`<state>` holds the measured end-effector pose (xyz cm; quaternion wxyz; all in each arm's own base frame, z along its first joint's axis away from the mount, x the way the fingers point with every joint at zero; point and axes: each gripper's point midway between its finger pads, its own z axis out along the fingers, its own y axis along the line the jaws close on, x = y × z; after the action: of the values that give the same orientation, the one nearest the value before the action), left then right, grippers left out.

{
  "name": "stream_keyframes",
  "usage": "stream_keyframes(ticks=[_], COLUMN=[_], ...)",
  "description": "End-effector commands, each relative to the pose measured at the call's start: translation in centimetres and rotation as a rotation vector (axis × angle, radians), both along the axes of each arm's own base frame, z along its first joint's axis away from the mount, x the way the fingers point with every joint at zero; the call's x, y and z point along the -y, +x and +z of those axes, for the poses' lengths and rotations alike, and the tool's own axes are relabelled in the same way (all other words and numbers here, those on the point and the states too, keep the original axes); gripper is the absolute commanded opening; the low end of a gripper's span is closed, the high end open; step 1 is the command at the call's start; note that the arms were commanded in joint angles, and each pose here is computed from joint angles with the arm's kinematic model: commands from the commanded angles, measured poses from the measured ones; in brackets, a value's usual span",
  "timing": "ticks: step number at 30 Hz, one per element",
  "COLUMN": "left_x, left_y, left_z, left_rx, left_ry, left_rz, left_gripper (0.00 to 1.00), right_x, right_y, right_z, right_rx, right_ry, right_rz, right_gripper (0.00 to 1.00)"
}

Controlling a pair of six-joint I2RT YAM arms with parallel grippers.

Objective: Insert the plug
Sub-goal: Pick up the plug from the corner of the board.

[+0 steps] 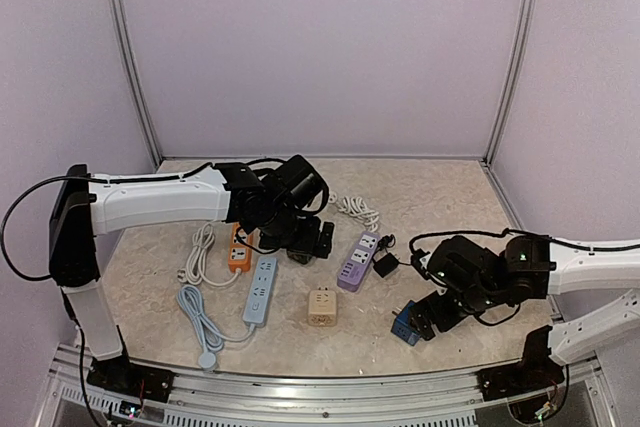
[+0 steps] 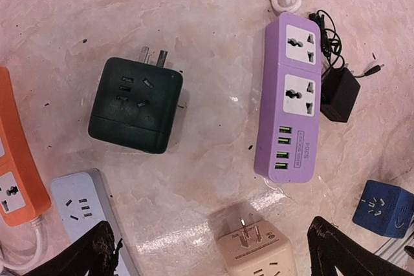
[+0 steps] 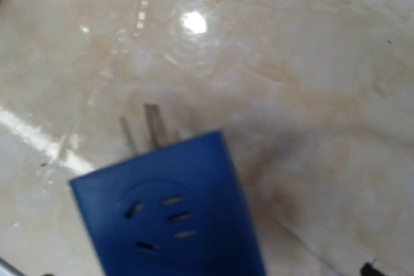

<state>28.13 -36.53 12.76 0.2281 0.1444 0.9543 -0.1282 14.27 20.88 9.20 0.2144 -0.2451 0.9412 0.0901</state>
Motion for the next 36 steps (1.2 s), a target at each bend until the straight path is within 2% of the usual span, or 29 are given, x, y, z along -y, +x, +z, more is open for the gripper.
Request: stream_keyframes(ticks=[1, 8, 15, 28, 36], left_x=[0.5, 0.4, 0.4, 0.4, 0.2], left_y=[-0.2, -0.2, -0.3, -0.1, -0.1], left_z=[-1.0, -1.5, -1.9, -2.2, -2.2], left_rx=[-0.016, -0.029, -0.036, -0.051, -0.053], left_ry=[0.0, 0.006, 0.007, -0.011, -0.012], left_rz=[-0.02, -0.018, -0.018, -0.015, -0.01], left_gripper=[0.99, 0.99, 0.99, 0.99, 0.99], right_x=[-1.2, -1.6, -0.9, -1.3, -1.3], right_y=[-0.7, -1.6, -1.4, -0.9, -0.9], right_z=[-0.6, -2.8, -3.2, -3.8, -5.0], right_rx=[0.015, 0.024, 0.039, 0.073, 0.066], right_ry=[0.027, -0.066, -0.058, -0.047, -0.081], right_rz=[0.012, 0.033, 0.0, 0.003, 0.018], right_gripper=[1.0, 1.0, 0.99, 0.86, 0.63])
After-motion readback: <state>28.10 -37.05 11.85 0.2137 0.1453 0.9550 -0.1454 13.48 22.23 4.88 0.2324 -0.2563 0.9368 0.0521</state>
